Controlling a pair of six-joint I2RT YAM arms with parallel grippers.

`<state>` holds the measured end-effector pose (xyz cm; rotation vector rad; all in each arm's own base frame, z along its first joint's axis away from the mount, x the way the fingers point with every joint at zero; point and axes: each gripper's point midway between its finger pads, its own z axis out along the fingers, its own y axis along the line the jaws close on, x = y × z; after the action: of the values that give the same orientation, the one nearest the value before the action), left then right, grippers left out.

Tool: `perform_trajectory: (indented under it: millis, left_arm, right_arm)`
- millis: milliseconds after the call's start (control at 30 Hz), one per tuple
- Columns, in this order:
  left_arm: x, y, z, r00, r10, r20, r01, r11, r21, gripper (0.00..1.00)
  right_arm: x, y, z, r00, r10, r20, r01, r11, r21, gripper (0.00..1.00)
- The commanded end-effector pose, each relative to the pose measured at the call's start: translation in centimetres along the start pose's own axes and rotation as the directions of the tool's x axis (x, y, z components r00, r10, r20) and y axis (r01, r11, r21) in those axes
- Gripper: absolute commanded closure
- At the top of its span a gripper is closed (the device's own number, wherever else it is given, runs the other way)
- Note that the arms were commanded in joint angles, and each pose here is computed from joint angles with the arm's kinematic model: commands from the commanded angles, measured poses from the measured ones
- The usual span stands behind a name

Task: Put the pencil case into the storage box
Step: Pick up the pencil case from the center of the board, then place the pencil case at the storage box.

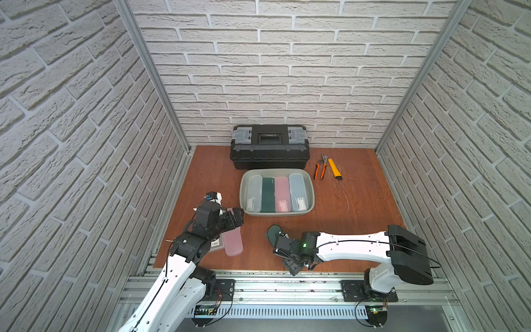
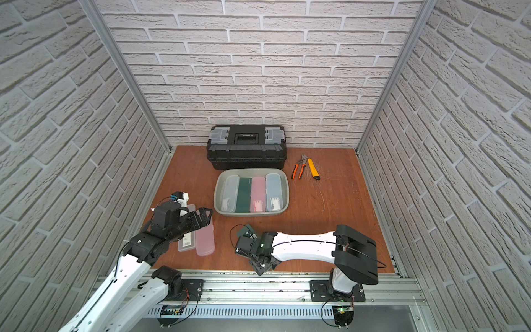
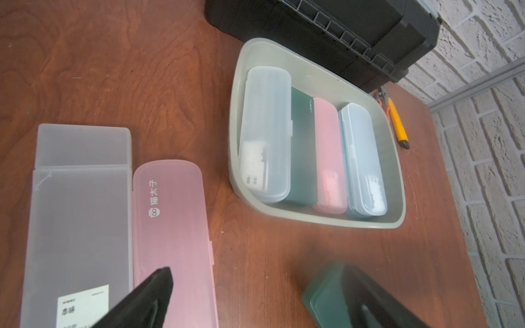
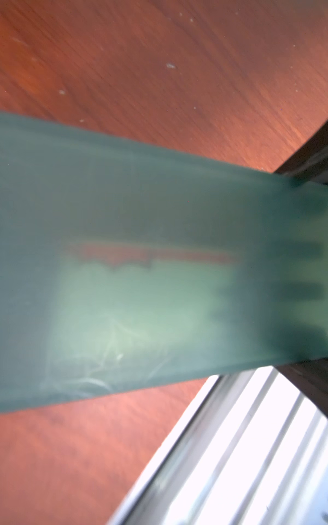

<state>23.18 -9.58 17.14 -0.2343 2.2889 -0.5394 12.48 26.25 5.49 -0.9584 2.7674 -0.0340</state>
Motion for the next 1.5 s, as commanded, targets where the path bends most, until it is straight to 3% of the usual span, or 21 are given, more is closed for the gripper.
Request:
perform_trajectory:
  millis: [0,200,367,533,667,800,1000,1167,1467]
  left_arm:
    - [-3.8,-2.7,-1.5,0.989,0.054,0.136,-0.063,0.996,0.064,0.02]
    - [-8.4,-5.2,-3.1,0.971,0.093,0.220,-0.123,0.984,0.130,0.02]
    - [-12.1,-6.1,-0.5,0.981,0.095,0.169,-0.131,0.966,0.221,0.02]
    - [-12.5,-7.7,3.2,0.978,0.207,0.020,-0.203,0.929,0.309,0.01]
    - [-12.4,-7.1,4.6,0.966,0.259,0.019,-0.253,0.921,0.295,0.02]
    - [-11.6,-6.1,5.1,0.958,0.275,0.080,-0.286,0.914,0.288,0.02]
    - [-10.9,-5.4,5.2,0.956,0.281,0.083,-0.293,0.916,0.273,0.01]
    - [-11.2,-5.2,5.2,0.955,0.284,0.090,-0.298,0.920,0.256,0.01]
    - [-11.3,-4.8,5.2,0.955,0.284,0.089,-0.297,0.926,0.231,0.02]
  right_arm:
    - [-3.2,0.1,-3.9,0.985,0.012,0.172,-0.003,0.999,-0.049,0.52]
    - [-7.5,-2.9,-7.8,0.949,0.141,0.283,-0.138,0.990,-0.030,0.52]
    - [-13.0,-6.2,-9.4,0.908,0.263,0.327,-0.255,0.965,-0.068,0.52]
    - [-17.5,-9.8,-9.2,0.886,0.334,0.322,-0.324,0.942,-0.085,0.52]
    - [-19.7,-11.9,-7.5,0.862,0.416,0.290,-0.400,0.909,-0.117,0.53]
    - [-21.1,-13.2,-5.6,0.847,0.467,0.253,-0.450,0.884,-0.127,0.54]
    - [-22.6,-13.5,-3.0,0.834,0.512,0.207,-0.493,0.859,-0.140,0.54]
    - [-21.8,-14.2,0.4,0.847,0.513,0.142,-0.512,0.858,-0.047,0.55]
    - [-20.8,-15.2,2.2,0.844,0.520,0.131,-0.529,0.847,0.047,0.53]
